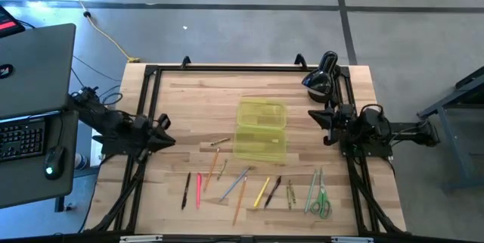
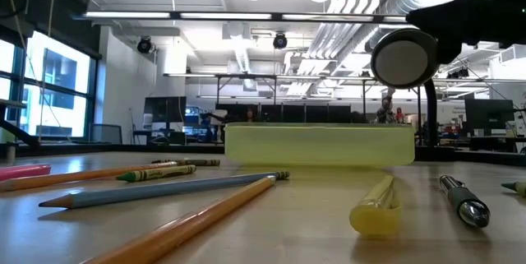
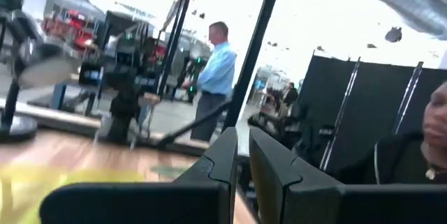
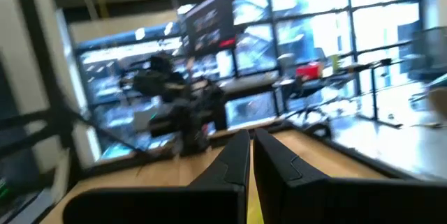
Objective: Pick & place school supplies into a supply box
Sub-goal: Put the green scissors into the yellow supply box
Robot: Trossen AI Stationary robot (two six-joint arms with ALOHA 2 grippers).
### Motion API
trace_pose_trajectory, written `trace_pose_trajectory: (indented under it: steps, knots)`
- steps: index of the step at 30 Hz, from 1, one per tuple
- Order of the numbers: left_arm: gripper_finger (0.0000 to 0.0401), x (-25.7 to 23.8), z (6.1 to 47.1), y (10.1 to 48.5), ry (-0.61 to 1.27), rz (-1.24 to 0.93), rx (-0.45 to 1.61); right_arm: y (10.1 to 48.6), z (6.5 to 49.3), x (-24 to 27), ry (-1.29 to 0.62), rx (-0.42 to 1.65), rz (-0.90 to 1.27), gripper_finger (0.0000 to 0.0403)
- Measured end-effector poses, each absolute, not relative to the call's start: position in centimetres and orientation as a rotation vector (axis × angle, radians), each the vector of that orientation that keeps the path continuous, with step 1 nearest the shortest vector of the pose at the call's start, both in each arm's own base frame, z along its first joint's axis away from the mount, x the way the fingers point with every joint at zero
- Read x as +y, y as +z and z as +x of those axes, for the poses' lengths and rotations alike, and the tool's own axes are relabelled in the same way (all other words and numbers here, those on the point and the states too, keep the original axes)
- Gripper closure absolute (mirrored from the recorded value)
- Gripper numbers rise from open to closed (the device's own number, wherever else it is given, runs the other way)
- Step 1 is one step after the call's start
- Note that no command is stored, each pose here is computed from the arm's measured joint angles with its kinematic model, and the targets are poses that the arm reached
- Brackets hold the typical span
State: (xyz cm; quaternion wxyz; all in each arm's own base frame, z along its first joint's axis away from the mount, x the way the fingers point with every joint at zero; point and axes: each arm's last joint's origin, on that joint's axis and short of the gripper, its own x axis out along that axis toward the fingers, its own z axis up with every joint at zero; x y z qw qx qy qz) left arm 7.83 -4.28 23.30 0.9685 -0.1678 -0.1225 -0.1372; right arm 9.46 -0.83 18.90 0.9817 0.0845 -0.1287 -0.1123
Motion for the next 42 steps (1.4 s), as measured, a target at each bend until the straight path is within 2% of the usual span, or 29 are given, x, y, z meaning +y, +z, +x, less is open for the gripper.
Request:
trace_pose_trajectory:
  steps: [5,9,12,20,23,28,35,42]
  knots:
    - [0.0329,-4.5,8.5,26.0,-0.178,-0.232,-0.170,19.0,9.5,-0.8,-0.220,-0.246,0.003,0.0402]
    - [0.0329,-5.2,9.8,27.3,-0.108,-0.146,-0.068,19.0,9.5,-0.7,-0.207,-0.242,-0.012,0.0402]
    - [0.0329,-5.9,10.9,27.8,-0.075,-0.103,0.000,19.3,9.4,-0.9,-0.276,-0.268,-0.062,0.0402]
    - [0.0329,-7.3,13.3,27.6,0.033,-0.028,0.095,19.2,9.4,-1.2,-0.370,-0.268,0.009,0.0402]
    - [0.0329,-7.5,13.9,27.3,0.096,-0.012,0.111,18.9,9.7,-1.4,-0.442,-0.196,0.007,0.0402]
    - [0.0329,-7.8,14.5,27.3,0.137,-0.055,0.095,20.7,10.6,-1.3,-0.406,-0.100,0.011,0.0402]
    - [0.0329,-8.1,14.8,27.8,0.099,-0.101,0.049,24.6,12.9,-0.8,-0.326,0.239,-0.014,0.0402]
    - [0.0329,-8.3,14.8,27.7,0.052,-0.105,0.053,27.8,15.6,-0.4,-0.349,0.529,-0.018,0.0402]
